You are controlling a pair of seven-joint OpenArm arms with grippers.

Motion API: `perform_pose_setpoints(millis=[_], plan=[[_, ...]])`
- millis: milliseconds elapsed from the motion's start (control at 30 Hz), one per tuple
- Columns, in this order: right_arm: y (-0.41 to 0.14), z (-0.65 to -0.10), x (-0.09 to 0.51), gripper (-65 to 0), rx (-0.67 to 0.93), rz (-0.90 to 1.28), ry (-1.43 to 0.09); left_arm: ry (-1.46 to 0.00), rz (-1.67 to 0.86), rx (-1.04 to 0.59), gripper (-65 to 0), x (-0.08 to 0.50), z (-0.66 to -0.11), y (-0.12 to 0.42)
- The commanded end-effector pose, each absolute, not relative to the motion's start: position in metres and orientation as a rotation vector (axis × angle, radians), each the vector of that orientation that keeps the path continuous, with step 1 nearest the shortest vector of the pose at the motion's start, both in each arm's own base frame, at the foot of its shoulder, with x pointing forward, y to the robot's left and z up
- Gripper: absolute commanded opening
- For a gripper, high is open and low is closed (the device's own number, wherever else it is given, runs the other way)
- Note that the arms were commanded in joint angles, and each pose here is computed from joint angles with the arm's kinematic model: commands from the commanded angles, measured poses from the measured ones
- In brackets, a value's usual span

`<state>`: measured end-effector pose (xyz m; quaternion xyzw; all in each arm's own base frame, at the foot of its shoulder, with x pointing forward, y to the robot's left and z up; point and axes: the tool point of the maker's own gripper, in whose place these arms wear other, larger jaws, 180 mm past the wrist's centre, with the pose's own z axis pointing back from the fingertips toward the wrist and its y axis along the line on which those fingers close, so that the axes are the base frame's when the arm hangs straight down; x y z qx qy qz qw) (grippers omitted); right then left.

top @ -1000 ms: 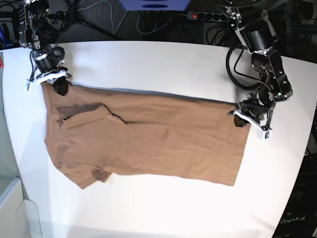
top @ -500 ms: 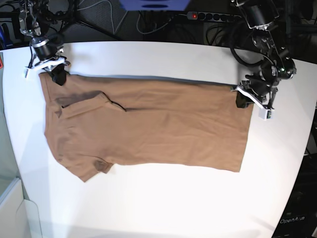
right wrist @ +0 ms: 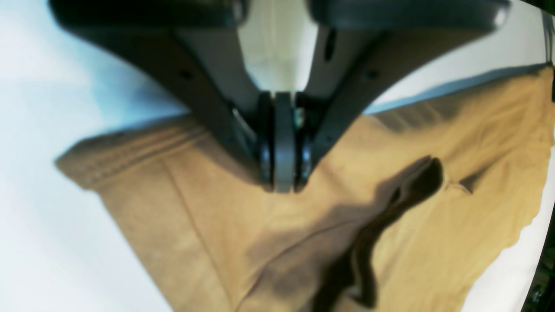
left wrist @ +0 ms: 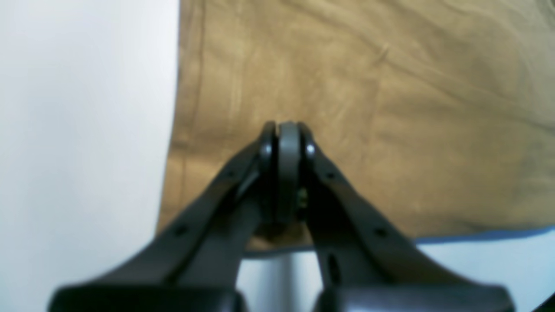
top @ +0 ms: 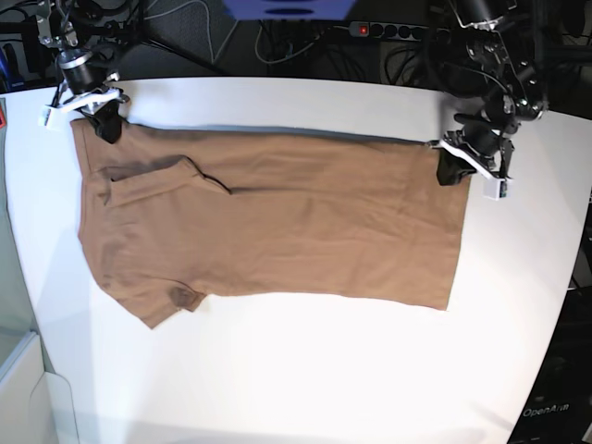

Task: Fold the T-shirt properly
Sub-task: 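Keep pulling the shirt toward the robot to smooth it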

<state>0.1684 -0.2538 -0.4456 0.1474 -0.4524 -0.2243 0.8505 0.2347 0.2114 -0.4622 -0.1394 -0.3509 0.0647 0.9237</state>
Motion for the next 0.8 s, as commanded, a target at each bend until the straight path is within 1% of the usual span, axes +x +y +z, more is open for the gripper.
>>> perform_pose_setpoints(millis=[0,133,333,433,567,767], plan=[[-0.258,-0.459,0.150,-64.3,0.269,-0.456,-0.866,-0.254,0.060,-0.154,-63.0,0.136,-0.519,0.218],[-0.261,-0.456,0.150,-64.3,0.262,-0.461,-0.889,-0.264,0.045,-0.131,-63.0,0.129,-0.511,0.222],[-0.261,-0.457,0.146,-64.3,0.259,-0.462,-0.881,-0.261,0.034,-0.110,-63.0,0.122,-0.506,0.228],[-0.264,-0.453,0.146,-64.3,0.249,-0.469,-0.914,-0.263,0.030,-0.101,-63.0,0.122,-0.505,0.230],[-0.266,-0.452,0.142,-64.3,0.240,-0.474,-0.923,-0.271,0.021,-0.081,-63.0,0.126,-0.501,0.242],[-0.270,-0.448,0.143,-64.3,0.231,-0.482,-0.953,-0.272,0.019,-0.075,-63.0,0.127,-0.501,0.243]])
